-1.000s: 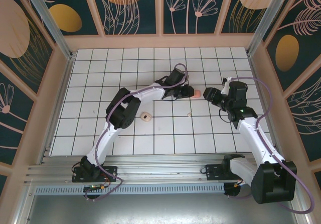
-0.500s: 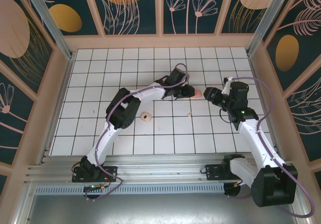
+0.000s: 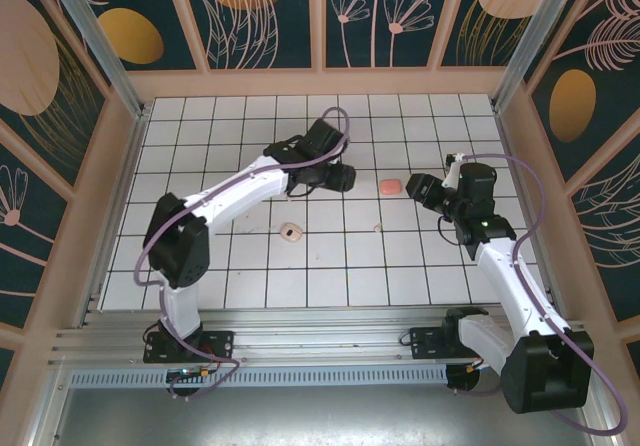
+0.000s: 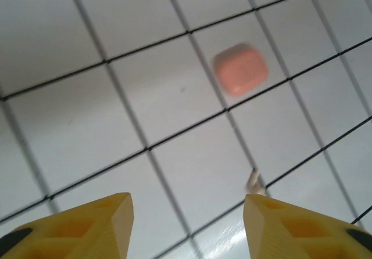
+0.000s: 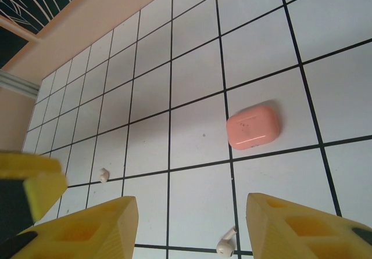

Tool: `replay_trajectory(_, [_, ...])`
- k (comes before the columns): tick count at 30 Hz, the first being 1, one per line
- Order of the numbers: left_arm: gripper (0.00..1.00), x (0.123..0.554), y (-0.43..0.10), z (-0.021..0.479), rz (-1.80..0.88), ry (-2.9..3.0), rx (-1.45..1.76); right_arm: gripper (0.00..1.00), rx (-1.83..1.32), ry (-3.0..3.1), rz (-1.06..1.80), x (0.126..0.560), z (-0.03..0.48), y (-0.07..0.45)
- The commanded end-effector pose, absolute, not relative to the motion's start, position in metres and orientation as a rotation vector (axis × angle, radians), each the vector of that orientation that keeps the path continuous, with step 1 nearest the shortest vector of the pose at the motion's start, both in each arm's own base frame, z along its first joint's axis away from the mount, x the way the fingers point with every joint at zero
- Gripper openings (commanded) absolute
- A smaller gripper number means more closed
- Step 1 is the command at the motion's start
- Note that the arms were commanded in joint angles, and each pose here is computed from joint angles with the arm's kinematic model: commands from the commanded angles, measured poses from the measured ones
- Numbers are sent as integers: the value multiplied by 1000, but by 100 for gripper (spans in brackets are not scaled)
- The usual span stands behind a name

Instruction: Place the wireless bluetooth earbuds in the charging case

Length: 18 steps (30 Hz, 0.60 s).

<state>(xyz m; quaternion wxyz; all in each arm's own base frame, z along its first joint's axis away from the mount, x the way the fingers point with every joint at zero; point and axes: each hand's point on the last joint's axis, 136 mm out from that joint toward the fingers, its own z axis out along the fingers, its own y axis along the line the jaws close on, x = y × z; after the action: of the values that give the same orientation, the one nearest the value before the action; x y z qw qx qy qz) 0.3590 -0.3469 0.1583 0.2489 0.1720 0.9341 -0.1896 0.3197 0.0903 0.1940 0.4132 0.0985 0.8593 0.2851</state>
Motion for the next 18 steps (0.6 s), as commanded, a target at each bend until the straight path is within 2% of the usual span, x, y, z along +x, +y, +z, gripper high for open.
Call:
replay_trajectory(1, [55,322,-284,116,-228,2722,590,53,236,2149,728,317,197,91])
replay_trajectory(9, [62,277,-221,83,-2,2894,658,53,247,2150,749,315,194,94])
replay_trajectory(18, [66,270,-214,49,67,2954,722,53,249,2148,769,315,197,97])
